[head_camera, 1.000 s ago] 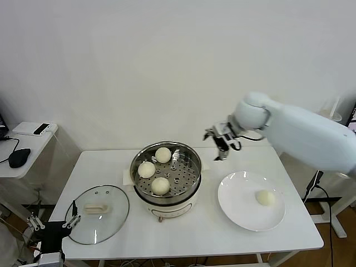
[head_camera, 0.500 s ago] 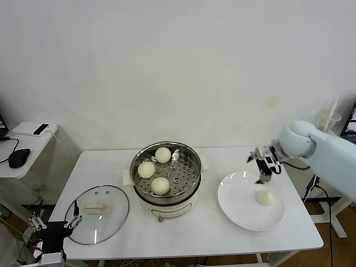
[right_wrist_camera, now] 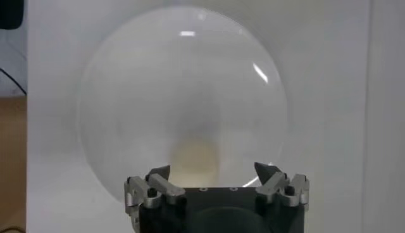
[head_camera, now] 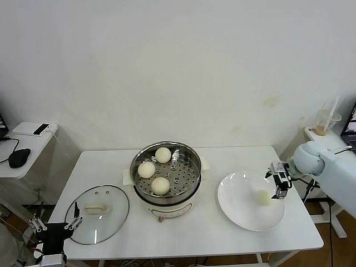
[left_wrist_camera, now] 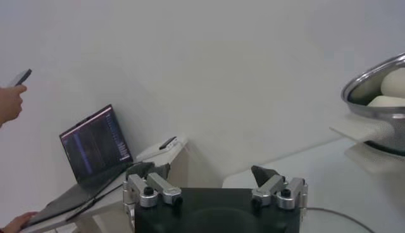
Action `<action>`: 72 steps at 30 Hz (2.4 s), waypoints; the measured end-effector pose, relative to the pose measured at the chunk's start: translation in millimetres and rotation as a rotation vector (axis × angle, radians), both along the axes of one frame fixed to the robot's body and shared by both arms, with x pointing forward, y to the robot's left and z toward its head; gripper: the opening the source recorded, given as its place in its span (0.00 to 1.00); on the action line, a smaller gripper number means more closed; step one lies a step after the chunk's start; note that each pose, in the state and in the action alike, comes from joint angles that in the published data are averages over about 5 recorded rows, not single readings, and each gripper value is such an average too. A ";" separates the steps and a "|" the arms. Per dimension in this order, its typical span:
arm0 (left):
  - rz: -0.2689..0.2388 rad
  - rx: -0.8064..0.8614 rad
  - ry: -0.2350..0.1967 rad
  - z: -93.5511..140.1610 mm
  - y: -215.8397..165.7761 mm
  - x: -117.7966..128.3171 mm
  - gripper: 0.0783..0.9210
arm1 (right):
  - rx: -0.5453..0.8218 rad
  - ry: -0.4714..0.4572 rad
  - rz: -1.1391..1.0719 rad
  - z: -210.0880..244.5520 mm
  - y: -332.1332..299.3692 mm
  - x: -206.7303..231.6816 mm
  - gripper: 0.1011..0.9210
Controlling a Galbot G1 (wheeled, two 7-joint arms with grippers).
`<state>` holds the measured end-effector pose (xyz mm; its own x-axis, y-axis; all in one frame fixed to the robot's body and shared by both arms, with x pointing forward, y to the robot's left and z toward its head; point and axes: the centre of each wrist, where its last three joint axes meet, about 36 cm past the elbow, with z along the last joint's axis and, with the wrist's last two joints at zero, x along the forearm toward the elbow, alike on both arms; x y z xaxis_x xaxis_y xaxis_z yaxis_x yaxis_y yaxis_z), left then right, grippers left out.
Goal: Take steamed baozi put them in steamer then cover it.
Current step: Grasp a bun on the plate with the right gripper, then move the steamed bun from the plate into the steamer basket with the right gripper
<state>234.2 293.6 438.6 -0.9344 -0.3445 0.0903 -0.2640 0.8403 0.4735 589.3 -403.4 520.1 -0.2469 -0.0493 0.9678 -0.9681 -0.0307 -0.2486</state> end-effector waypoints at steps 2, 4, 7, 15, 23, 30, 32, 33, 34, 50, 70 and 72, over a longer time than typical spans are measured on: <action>0.000 0.000 0.001 -0.3 0.3 0.1 0.88 | -0.004 0.004 -0.009 -6.3 -2.2 2.3 0.88; 0.001 0.001 0.002 -1.0 0.6 0.3 0.88 | -0.006 0.010 -0.016 -12.6 -3.2 4.5 0.88; 0.003 0.000 0.004 -1.9 1.0 0.5 0.88 | -0.008 0.022 -0.024 -22.7 -2.3 7.5 0.88; 0.008 0.000 0.005 -2.6 2.2 0.2 0.88 | -0.014 0.047 -0.035 -44.7 3.0 12.3 0.88; 0.010 -0.005 0.006 -3.1 1.6 -0.2 0.88 | -0.021 0.061 -0.042 -59.4 5.9 14.5 0.81; 0.011 -0.005 0.006 -2.9 1.5 -0.5 0.88 | -0.035 0.070 -0.049 -66.9 4.2 13.8 0.75; 0.011 -0.006 0.006 -2.8 1.4 -0.3 0.88 | -0.036 0.070 -0.050 -67.5 3.6 14.0 0.72; 0.011 -0.006 0.005 -2.8 1.3 -0.2 0.88 | -0.036 0.070 -0.050 -67.5 3.5 14.1 0.70; 0.011 -0.006 0.005 -2.8 1.2 -0.1 0.88 | -0.036 0.070 -0.050 -67.5 3.4 14.3 0.68; 0.006 -0.008 -0.006 1.3 -0.9 -0.2 0.88 | -0.024 0.043 -0.051 -34.1 1.6 19.3 0.59; -0.006 -0.015 -0.010 3.9 -5.2 -0.5 0.88 | 0.152 -0.161 0.122 142.4 118.3 40.3 0.61; -0.005 -0.014 -0.009 3.4 -5.0 -0.4 0.88 | 0.171 -0.170 0.144 155.1 137.8 40.8 0.61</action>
